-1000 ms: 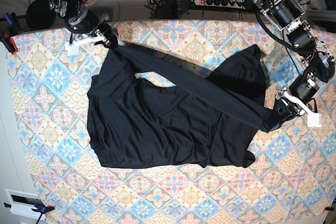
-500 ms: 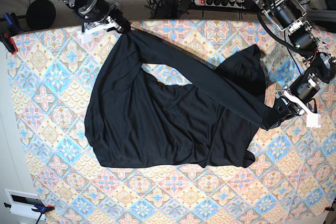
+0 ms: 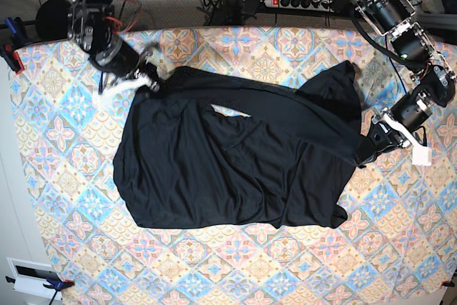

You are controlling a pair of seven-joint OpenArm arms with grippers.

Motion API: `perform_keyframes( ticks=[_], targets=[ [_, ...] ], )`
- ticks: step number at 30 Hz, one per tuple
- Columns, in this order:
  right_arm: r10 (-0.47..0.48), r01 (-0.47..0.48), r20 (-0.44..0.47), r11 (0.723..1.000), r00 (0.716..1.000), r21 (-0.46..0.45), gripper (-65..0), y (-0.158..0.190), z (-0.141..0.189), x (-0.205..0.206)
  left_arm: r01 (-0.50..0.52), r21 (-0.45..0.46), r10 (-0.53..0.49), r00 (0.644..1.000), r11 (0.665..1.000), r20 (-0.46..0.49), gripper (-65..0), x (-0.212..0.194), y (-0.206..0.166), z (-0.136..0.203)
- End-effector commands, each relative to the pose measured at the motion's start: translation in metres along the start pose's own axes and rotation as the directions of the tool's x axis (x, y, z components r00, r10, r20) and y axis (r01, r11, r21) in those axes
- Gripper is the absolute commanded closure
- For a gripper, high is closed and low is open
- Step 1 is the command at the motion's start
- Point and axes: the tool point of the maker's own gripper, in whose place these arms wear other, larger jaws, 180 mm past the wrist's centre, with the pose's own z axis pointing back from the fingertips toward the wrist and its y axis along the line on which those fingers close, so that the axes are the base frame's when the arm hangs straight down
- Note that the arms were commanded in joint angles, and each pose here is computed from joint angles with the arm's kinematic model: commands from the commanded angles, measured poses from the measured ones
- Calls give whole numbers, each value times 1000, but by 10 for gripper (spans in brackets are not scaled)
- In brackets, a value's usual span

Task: Layout the t-shirt on the table in an organized manner, then fold the t-shirt properly
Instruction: 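Lower the right gripper's fabric onto the shirt body toward the left gripper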

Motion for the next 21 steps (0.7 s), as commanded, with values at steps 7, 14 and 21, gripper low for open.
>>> perform_keyframes(
  ticks=[7,14,21],
  targets=[
    [114,-125,74,979,991,162,0,66,-15,49,18,-10,-17,999,1000,31,0,7,-4,6],
    [220,-241,105,930,970,277,0,130,-37,76,15,-8,-14,999,1000,30,0,6,-3,6],
    [139,-138,10,973,990,186,0,89,-77,79,18,-7,-18,999,1000,43,0,10,-3,8]
  ],
)
